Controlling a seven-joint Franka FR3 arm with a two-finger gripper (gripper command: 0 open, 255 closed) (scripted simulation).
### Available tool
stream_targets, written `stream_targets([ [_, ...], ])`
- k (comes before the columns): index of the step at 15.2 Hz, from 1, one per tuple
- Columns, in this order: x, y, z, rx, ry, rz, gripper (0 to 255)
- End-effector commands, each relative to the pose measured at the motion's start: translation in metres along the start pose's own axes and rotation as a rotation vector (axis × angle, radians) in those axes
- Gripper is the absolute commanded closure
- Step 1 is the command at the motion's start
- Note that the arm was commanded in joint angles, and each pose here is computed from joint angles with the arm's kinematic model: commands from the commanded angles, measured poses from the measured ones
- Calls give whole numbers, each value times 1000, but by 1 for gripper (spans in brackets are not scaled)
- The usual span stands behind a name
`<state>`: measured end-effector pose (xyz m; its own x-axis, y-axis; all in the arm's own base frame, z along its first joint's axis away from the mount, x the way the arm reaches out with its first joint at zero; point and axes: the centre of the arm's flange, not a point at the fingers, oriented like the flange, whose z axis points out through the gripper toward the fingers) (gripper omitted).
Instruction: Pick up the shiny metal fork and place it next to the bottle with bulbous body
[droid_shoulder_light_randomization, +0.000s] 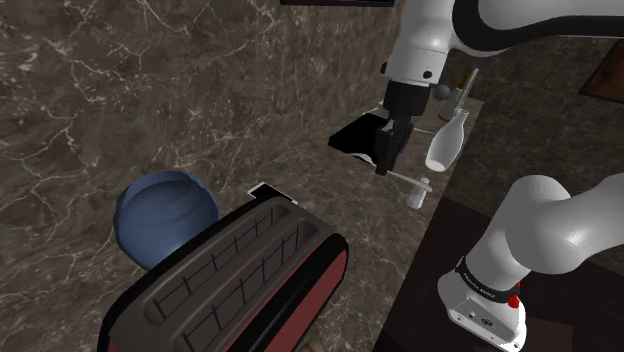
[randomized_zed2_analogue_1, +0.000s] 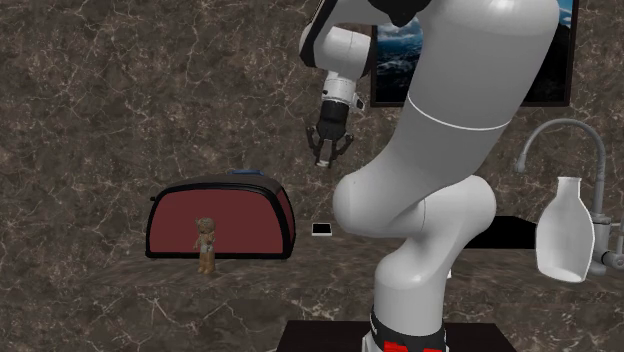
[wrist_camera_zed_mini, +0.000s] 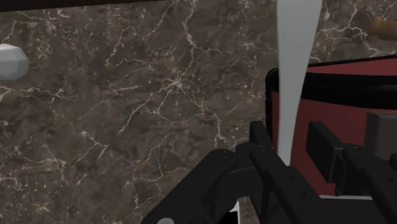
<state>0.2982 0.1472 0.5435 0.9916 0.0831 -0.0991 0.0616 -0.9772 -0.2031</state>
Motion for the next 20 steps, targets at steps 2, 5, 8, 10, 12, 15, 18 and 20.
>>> stream_targets([
  [2,-2,-2,-15,0,0,0,255],
  [5,-3,-6,-31,0,0,0,255],
  [8,-5,-9,-46,0,0,0,255],
  [10,-6,-11,-57,0,0,0,255],
  [12,-6,1,-62,0,0,0,255],
  [15,-7,40,-70,0,0,0,255],
  [18,-7,79,-79,0,0,0,255],
  [20,-7,105,-84,0,0,0,255],
])
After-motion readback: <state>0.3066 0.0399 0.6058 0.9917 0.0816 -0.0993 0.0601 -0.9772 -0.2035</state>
